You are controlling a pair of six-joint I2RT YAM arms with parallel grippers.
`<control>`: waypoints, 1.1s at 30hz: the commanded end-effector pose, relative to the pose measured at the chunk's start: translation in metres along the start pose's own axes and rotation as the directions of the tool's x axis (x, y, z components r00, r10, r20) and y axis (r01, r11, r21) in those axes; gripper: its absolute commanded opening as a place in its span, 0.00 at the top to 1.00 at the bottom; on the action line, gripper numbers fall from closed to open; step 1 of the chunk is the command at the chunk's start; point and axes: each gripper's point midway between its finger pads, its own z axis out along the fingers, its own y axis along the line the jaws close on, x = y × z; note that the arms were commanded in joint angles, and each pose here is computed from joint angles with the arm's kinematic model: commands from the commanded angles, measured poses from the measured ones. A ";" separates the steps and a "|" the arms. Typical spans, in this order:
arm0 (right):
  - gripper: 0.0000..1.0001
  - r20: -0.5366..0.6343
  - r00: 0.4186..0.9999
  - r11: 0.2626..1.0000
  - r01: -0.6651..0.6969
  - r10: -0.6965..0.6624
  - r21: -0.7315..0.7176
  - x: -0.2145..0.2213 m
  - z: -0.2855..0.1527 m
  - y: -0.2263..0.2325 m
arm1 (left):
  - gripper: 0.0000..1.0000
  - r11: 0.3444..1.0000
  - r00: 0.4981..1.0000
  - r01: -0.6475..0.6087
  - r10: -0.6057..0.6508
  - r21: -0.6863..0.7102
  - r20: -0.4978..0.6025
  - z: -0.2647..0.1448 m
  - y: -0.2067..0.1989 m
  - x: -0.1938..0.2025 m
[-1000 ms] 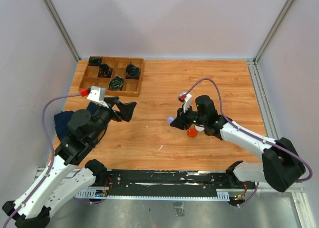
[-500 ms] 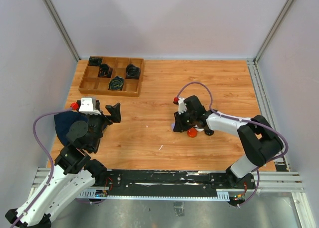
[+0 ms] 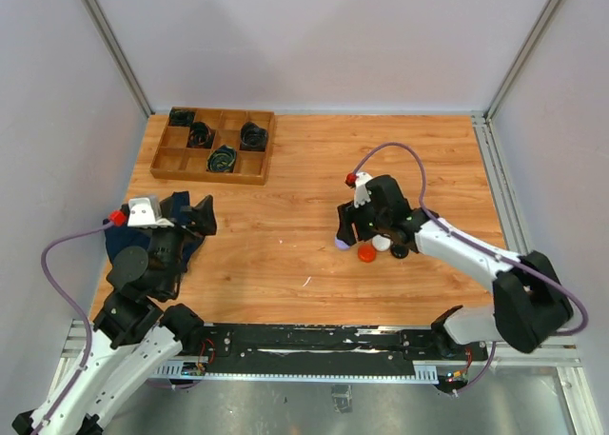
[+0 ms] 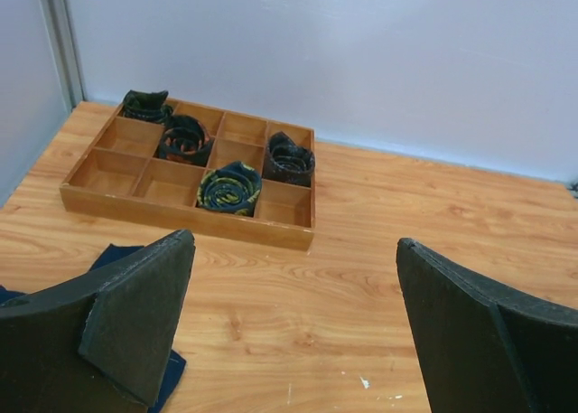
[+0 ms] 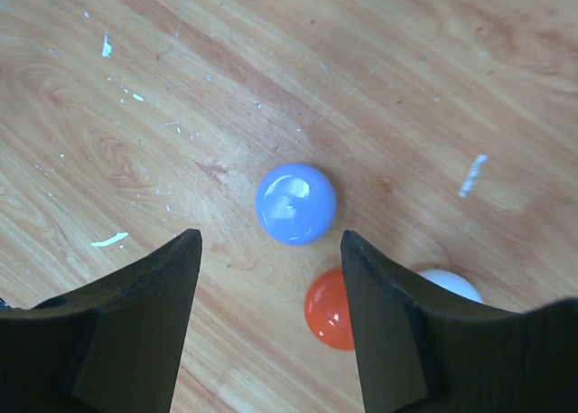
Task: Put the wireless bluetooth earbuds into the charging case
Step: Place the charging case at the center of the board, then reset both arms
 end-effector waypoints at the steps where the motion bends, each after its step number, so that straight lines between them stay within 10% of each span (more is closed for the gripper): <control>1: 0.32 0.074 0.996 0.993 0.044 -0.052 0.107 -0.015 -0.040 -0.013 | 0.01 0.998 0.994 0.067 -0.065 -0.020 0.093 -0.014 0.011 -0.034; 4: 0.23 0.137 0.987 0.985 0.057 -0.080 0.163 -0.025 -0.075 -0.016 | 0.01 0.995 0.988 0.098 -0.096 -0.009 0.118 -0.023 0.015 -0.042; 6: 0.01 0.205 0.974 0.978 0.057 -0.098 0.198 -0.034 -0.102 -0.017 | 0.01 0.992 0.985 0.126 -0.124 -0.008 0.116 -0.028 0.017 -0.044; 19: 0.01 0.566 0.803 0.903 -0.089 -0.184 0.421 -0.023 -0.240 -0.046 | 0.01 0.954 0.952 0.299 -0.299 0.010 0.057 -0.054 0.025 -0.031; 33: 0.01 0.595 0.768 0.855 -0.125 -0.237 0.503 -0.006 -0.252 -0.065 | 0.01 0.961 0.961 0.276 -0.276 0.023 -0.023 -0.048 0.017 0.009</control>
